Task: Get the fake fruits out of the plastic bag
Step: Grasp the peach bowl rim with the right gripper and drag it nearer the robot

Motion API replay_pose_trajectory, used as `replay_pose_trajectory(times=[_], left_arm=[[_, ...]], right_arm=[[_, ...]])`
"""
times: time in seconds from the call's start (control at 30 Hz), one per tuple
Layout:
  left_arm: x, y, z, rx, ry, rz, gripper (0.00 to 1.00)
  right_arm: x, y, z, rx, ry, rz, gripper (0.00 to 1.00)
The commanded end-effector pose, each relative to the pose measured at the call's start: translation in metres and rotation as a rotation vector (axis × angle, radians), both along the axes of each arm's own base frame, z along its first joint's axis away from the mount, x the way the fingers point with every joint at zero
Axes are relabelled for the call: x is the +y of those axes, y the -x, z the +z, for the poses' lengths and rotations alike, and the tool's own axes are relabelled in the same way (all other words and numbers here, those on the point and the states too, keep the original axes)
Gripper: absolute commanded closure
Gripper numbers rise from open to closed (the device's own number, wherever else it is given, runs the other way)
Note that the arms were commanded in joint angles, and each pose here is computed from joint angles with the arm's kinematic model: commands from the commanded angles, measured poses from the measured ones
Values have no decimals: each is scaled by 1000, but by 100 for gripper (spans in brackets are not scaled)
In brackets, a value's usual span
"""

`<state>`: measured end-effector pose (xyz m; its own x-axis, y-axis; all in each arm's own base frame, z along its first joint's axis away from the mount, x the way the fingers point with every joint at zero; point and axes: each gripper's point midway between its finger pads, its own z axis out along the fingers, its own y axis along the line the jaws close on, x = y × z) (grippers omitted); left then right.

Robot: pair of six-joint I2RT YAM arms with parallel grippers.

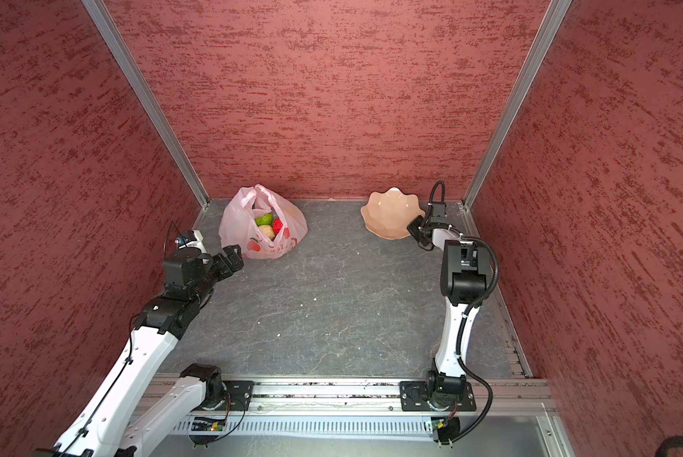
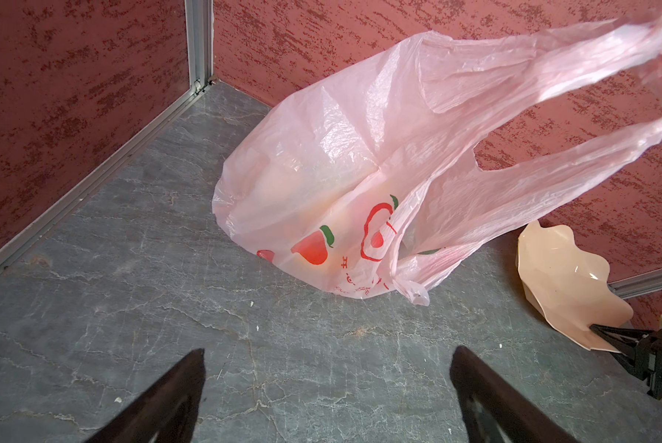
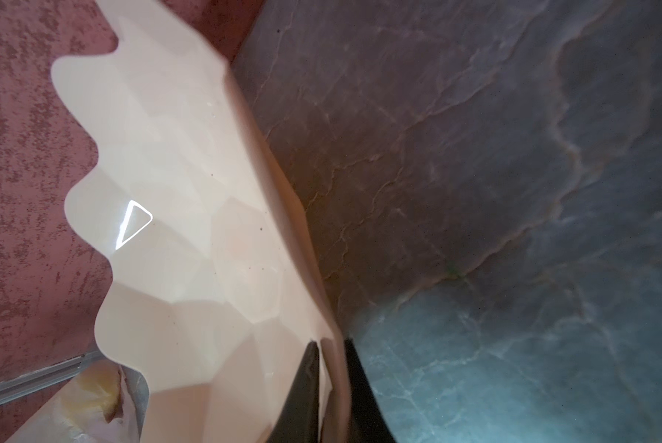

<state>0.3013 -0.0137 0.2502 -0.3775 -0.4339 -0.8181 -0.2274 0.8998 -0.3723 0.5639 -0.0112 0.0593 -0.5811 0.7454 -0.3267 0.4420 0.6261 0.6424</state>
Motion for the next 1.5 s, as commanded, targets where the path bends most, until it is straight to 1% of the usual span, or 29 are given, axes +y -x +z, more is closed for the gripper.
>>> replay_pose_trajectory(times=[0.0, 0.1, 0.23, 0.4, 0.57, 0.7, 0.87, 0.97, 1.07, 1.17, 1.33, 1.47], left_arm=[[4, 4, 9, -36, -16, 17, 0], [6, 6, 8, -47, -9, 30, 0], [8, 7, 2, -27, -13, 40, 0], [8, 2, -3, -13, -14, 42, 1], [3, -5, -6, -16, 1, 25, 1], [-2, -11, -5, -26, 14, 1, 0], [-7, -17, -3, -30, 22, -29, 0], [-14, -20, -1, -48, 32, -67, 0], [-18, -21, 4, -64, 40, -87, 0], [-19, -21, 9, -66, 33, -98, 1], [-18, -20, 17, -75, 27, -98, 0], [-20, -17, 23, -86, 37, -109, 0]], right_arm=[[5, -7, 9, -23, -11, 1, 92], [10, -2, 15, -24, -1, 10, 97], [14, 5, 19, -25, -7, 20, 100], [22, 20, 23, -13, -18, 42, 100], [34, 47, 31, -6, -31, 71, 100], [44, 82, 38, 11, -44, 93, 100], [58, 142, 44, 54, -63, 126, 100], [68, 183, 43, 75, -92, 112, 100], [73, 215, 48, 69, -110, 88, 100], [73, 251, 44, 96, -120, 64, 100], [69, 292, 45, 108, -119, 33, 100], [70, 311, 31, 133, -130, 25, 99]])
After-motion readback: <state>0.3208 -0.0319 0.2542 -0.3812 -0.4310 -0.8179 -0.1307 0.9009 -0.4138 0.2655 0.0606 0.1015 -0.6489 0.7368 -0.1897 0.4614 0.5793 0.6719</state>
